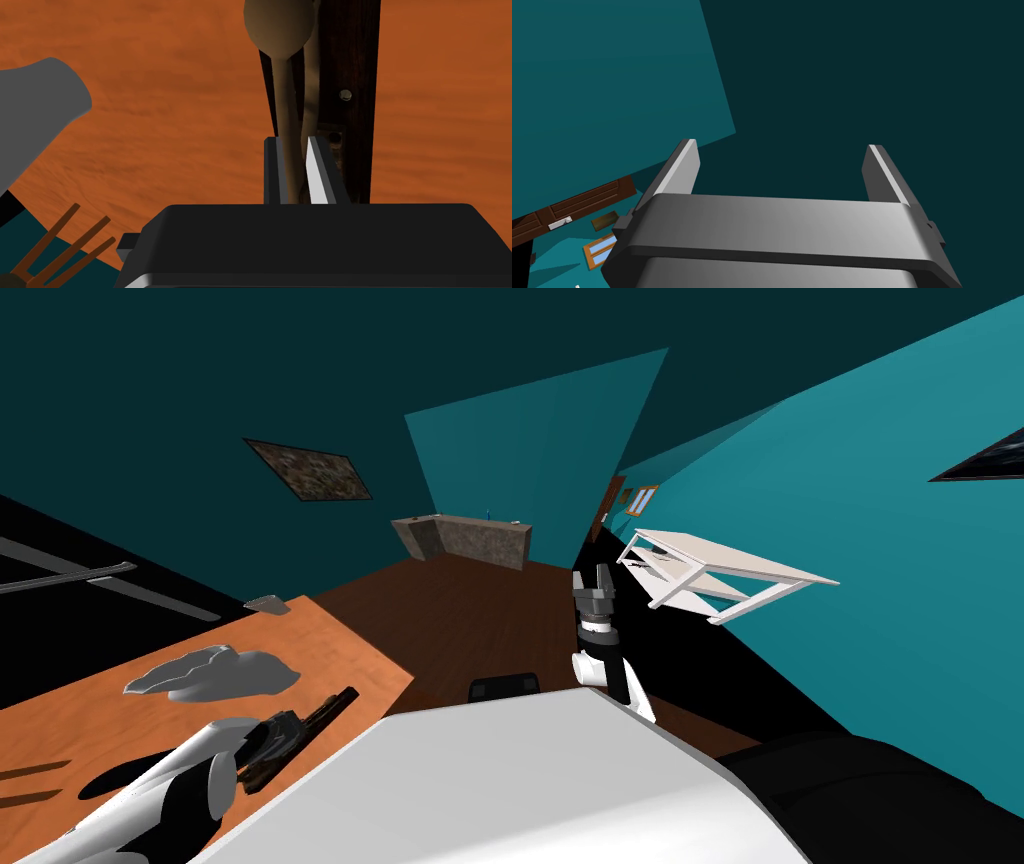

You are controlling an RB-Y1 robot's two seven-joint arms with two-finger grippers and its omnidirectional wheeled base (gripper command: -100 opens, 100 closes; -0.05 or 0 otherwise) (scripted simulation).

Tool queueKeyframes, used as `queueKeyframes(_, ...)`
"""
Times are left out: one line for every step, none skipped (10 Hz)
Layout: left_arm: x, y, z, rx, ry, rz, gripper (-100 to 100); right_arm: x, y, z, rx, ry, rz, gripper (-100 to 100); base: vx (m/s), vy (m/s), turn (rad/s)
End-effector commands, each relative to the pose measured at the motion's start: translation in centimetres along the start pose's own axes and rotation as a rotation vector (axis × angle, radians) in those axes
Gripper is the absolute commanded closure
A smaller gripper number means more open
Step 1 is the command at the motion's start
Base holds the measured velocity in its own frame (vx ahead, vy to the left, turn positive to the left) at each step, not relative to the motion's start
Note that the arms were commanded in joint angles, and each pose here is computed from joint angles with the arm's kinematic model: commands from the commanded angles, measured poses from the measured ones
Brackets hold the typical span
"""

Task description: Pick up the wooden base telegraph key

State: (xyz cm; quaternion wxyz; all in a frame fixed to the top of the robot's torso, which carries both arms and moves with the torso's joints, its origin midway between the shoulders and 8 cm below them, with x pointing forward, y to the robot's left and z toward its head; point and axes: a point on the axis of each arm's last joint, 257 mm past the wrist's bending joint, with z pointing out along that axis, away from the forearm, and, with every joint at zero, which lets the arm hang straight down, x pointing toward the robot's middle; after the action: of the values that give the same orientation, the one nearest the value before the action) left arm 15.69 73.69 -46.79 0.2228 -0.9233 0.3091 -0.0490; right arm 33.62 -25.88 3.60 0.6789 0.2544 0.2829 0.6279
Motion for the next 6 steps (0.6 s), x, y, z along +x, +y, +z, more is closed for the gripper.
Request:
queueKeyframes(0.0, 0.0, 0.0, 0.000, 0.000, 0.000, 100, 0.0, 0.0, 0.0, 0.000, 0.000, 0.000, 0, 0.000, 0.000, 0.000)
queueKeyframes(0.0, -0.2, 0.0, 0.003, 0.000, -0.001, 100, 0.0, 0.0, 0.0, 0.000, 0.000, 0.000, 0, 0.000, 0.000, 0.000)
queueKeyframes(0.0, -0.1, 0.0, 0.002, 0.000, -0.001, 100, 0.0, 0.0, 0.0, 0.000, 0.000, 0.000, 0, 0.000, 0.000, 0.000)
queueKeyframes(0.0, -0.1, 0.0, 0.002, 0.001, -0.002, 0, 0.0, 0.0, 0.0, 0.000, 0.000, 0.000, 0, 0.000, 0.000, 0.000)
queueKeyframes(1.8, 2.9, 0.8, -0.066, 0.013, 0.024, 100, 0.0, 0.0, 0.0, 0.000, 0.000, 0.000, 0, -0.003, 0.067, 0.249)
queueKeyframes(5.8, 2.0, 0.9, -0.058, 0.056, 0.057, 100, 0.0, 0.0, 0.0, 0.000, 0.000, 0.000, 0, -0.010, 0.117, 0.434)
